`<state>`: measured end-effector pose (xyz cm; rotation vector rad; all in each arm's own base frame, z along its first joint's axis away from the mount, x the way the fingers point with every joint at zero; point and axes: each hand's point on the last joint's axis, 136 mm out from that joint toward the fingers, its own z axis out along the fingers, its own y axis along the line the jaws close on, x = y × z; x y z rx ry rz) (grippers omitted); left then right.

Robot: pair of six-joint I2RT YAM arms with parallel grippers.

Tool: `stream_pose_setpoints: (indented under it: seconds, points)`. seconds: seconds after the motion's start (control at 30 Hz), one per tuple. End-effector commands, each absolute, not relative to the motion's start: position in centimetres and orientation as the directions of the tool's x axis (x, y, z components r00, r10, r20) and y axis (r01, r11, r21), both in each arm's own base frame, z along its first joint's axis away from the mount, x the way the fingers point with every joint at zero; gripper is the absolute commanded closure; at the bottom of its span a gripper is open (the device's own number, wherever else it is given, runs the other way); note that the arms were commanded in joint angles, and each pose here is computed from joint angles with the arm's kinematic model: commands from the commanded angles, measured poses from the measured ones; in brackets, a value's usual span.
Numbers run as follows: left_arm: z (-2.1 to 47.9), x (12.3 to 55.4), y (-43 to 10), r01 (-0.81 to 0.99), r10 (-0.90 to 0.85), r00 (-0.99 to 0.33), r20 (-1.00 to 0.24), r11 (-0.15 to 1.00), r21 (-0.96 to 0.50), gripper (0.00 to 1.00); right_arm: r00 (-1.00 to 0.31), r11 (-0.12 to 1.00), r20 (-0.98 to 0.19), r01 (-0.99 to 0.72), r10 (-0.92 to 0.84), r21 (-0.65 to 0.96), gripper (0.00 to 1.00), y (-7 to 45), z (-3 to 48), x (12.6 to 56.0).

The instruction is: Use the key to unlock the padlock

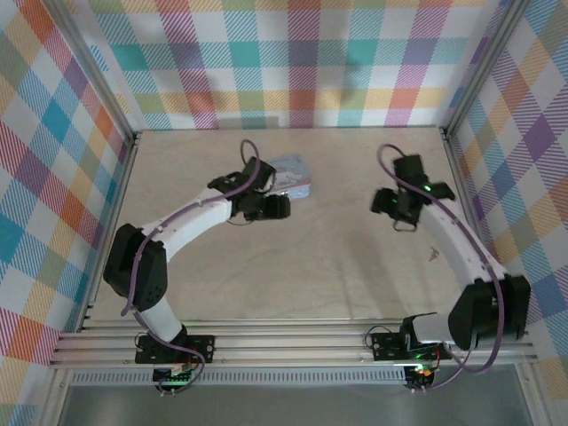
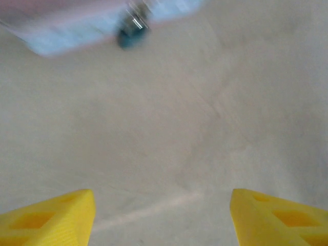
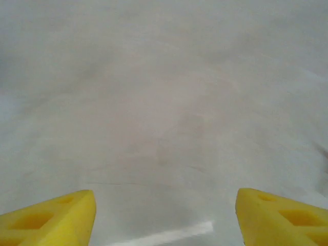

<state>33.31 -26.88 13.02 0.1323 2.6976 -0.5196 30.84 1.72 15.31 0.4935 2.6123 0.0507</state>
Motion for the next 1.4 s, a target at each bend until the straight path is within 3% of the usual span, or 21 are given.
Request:
stream_pose_setpoints:
  seconds: [0.0, 0.2, 0.37, 0.73, 0.97, 1.07, 1.23, 1.37]
  points:
    - [11.5, 31.0, -30.6, 0.209, 0.06, -0.919, -0.39, 0.912, -0.354, 0.31, -0.752, 0.849, -0.414, 0.516, 0.512, 0.113, 0.3, -2.6, 13.2, 27.4]
    - [10.8, 26.5, -40.6, 0.389, 0.224, -0.883, -0.413, 0.842, -0.374, 0.32, -0.672, 0.721, -0.268, 0.67, 0.69, 0.178, 0.32, -6.2, 8.7, 25.0]
    - [10.1, 23.8, -44.0, 0.438, 0.278, -0.876, -0.393, 0.799, -0.411, 0.32, -0.677, 0.709, -0.219, 0.691, 0.703, 0.142, 0.32, -7.1, 6.7, 24.9]
    - [9.7, 23.6, -43.7, 0.485, 0.342, -0.855, -0.39, 0.793, -0.369, 0.32, -0.675, 0.683, -0.111, 0.728, 0.73, 0.065, 0.46, -8.6, 2.2, 26.8]
    - [8.8, 23.5, -43.7, 0.48, 0.344, -0.861, -0.376, 0.795, -0.371, 0.31, -0.709, 0.7, -0.019, 0.692, 0.705, 0.179, 0.76, -6.2, 1.3, 27.7]
    - [8.6, 23.4, -43.9, 0.485, 0.351, -0.86, -0.371, 0.789, -0.378, 0.32, -0.725, 0.701, 0.0, 0.667, 0.689, 0.252, 0.83, -4.3, 1.8, 28.0]
    - [8.4, 23.9, -43.7, 0.483, 0.353, -0.862, -0.364, 0.789, -0.38, 0.31, -0.793, 0.748, 0.002, 0.575, 0.609, 0.33, 0.89, 0.5, 3.5, 28.2]
    - [8.1, 24.6, -42.6, 0.465, 0.338, -0.87, -0.36, 0.803, -0.371, 0.32, -0.831, 0.792, -0.045, 0.511, 0.555, 0.333, 0.88, 2.3, 5.8, 28.4]
